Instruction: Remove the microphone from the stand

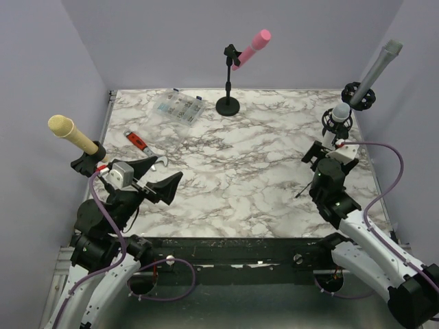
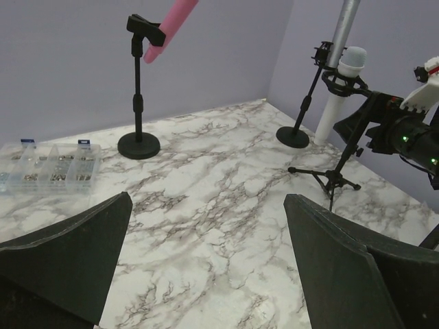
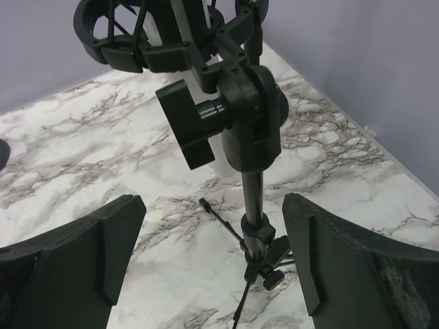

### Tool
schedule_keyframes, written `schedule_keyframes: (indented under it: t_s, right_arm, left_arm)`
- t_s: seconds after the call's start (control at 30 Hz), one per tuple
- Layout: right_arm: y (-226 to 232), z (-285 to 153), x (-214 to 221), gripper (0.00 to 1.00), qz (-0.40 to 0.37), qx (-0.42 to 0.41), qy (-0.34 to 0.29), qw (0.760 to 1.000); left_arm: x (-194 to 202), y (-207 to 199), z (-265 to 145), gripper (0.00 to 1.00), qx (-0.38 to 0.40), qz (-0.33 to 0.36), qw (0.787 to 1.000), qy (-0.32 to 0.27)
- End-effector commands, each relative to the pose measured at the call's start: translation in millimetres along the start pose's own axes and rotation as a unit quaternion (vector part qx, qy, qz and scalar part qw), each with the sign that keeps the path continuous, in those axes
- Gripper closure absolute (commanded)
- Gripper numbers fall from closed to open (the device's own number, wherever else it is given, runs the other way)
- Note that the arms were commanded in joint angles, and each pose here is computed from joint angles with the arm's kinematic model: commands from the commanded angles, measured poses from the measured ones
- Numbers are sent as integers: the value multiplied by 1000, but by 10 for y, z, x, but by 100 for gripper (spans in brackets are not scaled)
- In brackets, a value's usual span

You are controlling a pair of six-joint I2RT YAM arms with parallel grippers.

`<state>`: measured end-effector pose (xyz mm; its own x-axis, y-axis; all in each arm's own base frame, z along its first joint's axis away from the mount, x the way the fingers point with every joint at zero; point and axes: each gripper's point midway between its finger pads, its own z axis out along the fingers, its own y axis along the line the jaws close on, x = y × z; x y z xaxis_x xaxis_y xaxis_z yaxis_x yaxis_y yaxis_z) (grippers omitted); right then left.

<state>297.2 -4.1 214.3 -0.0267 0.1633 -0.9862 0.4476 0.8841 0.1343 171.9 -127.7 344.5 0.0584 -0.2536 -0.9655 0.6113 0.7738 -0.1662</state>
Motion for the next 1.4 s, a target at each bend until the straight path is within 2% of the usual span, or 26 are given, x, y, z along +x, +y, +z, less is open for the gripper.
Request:
schedule_keyframes:
  t_s: [0.0,0.4,0.8,0.93,1.13,1.37]
  right_arm:
    - [-37,54,-65,7,20,18,-33,999]
    - [-227,101,267,5,32,38,-20,999]
    - [-66,184,518,17,29,-1,7,1000]
    - [-58,202,598,35,25,-3,10,1000]
    - [-12,237,705,50,17,-11,16,1000]
    - [216,241,736,70,-1,-67,34,997]
  left_arm:
    - [-29,-81,-18,1,24,8,1000,-10]
    - [49,-112,26,1,36,4,999,7]
    - [117,-108,71,1,39,2,999,20]
    - [141,-101,84,1,38,2,999,24]
    - [167,-91,102,1,37,1,999,29]
    - [183,-92,119,1,39,-1,999,32]
